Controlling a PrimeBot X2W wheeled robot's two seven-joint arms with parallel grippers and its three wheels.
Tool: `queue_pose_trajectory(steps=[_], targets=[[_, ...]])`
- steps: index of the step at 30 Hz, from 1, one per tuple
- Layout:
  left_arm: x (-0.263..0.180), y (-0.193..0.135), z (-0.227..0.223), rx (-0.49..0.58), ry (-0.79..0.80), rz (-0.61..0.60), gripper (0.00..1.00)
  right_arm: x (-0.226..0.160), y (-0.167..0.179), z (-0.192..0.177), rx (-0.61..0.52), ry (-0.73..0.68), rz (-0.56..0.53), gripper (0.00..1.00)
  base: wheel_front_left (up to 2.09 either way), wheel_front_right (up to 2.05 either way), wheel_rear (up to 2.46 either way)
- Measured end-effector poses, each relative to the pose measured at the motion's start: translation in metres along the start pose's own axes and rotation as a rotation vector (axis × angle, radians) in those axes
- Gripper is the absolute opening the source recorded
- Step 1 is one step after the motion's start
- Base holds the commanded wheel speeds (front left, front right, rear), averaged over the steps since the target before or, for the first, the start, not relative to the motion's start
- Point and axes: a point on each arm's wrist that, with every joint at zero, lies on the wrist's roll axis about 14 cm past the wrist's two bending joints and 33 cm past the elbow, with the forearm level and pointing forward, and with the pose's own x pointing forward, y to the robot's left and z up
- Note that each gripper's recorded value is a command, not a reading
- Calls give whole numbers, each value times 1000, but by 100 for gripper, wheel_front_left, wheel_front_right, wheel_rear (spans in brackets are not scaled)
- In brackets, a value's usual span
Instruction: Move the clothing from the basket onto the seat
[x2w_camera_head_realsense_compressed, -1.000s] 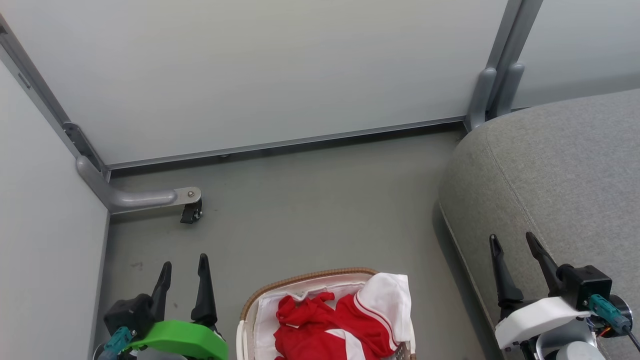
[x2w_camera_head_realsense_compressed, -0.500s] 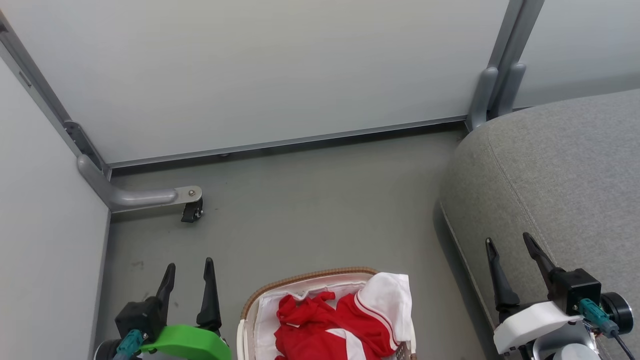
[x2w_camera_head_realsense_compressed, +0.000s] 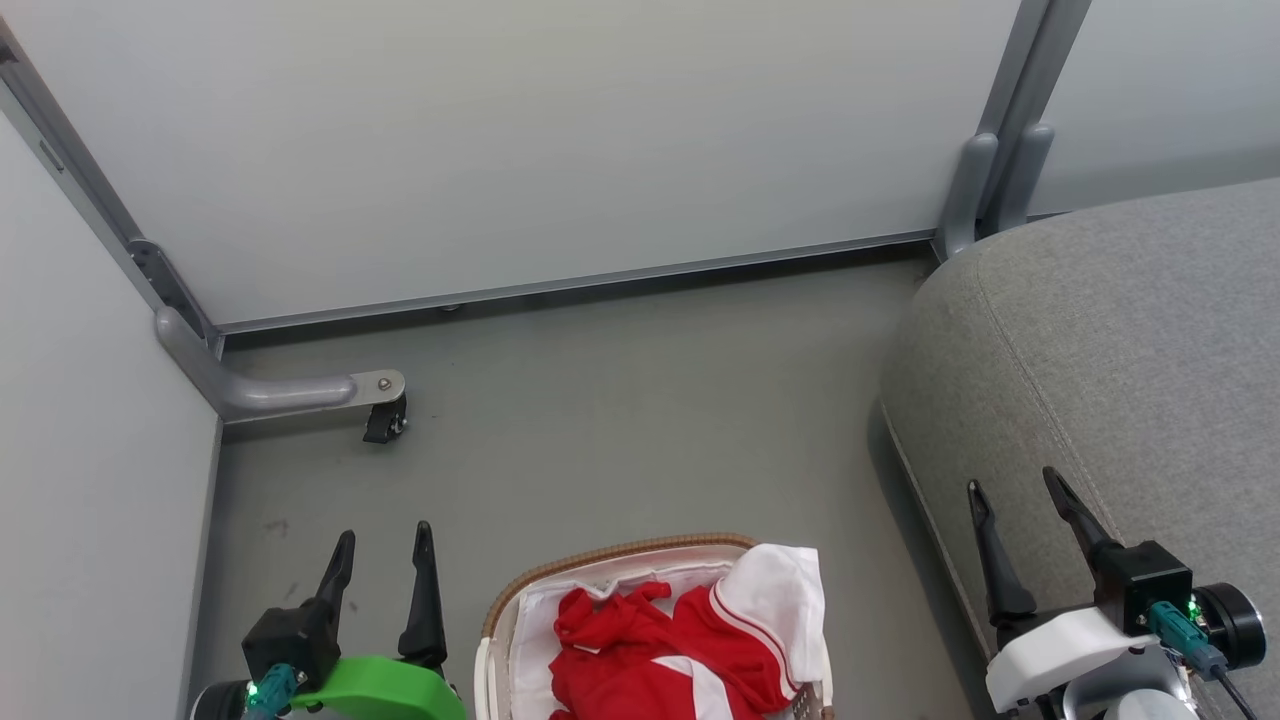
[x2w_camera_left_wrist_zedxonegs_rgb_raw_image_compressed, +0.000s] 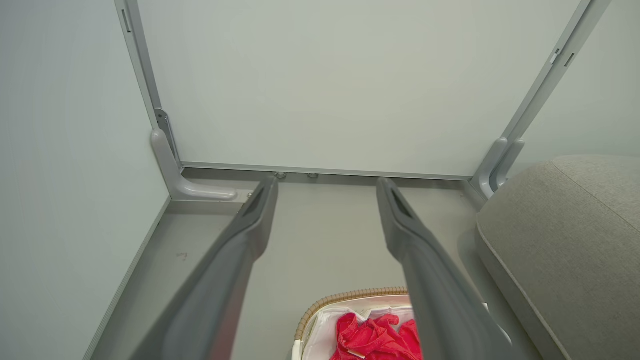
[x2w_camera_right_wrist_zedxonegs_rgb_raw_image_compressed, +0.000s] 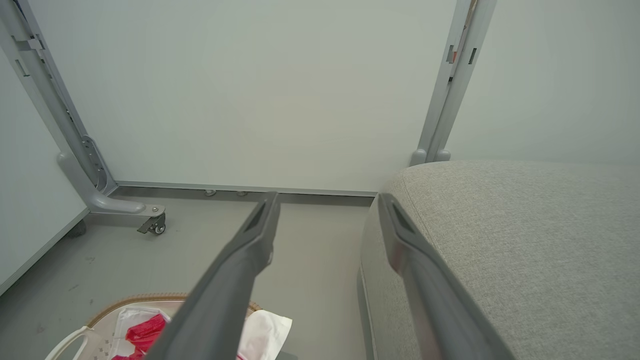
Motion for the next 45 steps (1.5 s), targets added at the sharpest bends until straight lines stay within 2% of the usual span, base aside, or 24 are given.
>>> queue_pose_trajectory(steps=[25, 32, 35, 40, 45], targets=[[0, -5, -8, 4, 26, -20, 100, 0, -2, -4, 8, 12, -7, 100, 0, 0, 0], [12, -30, -24, 50, 78, -123, 100, 12, -5, -4, 8, 7, -12, 100, 0, 0, 0], [20, -49, -40, 108, 129, -209, 100, 21, -7, -6, 8, 8, -14, 100, 0, 0, 0], [31, -66, -83, 148, 269, -309, 100, 40, -10, -14, 9, 20, -18, 100, 0, 0, 0], [34, -72, -136, 232, 448, -405, 100, 61, -15, -24, 14, 30, -25, 100, 0, 0, 0]])
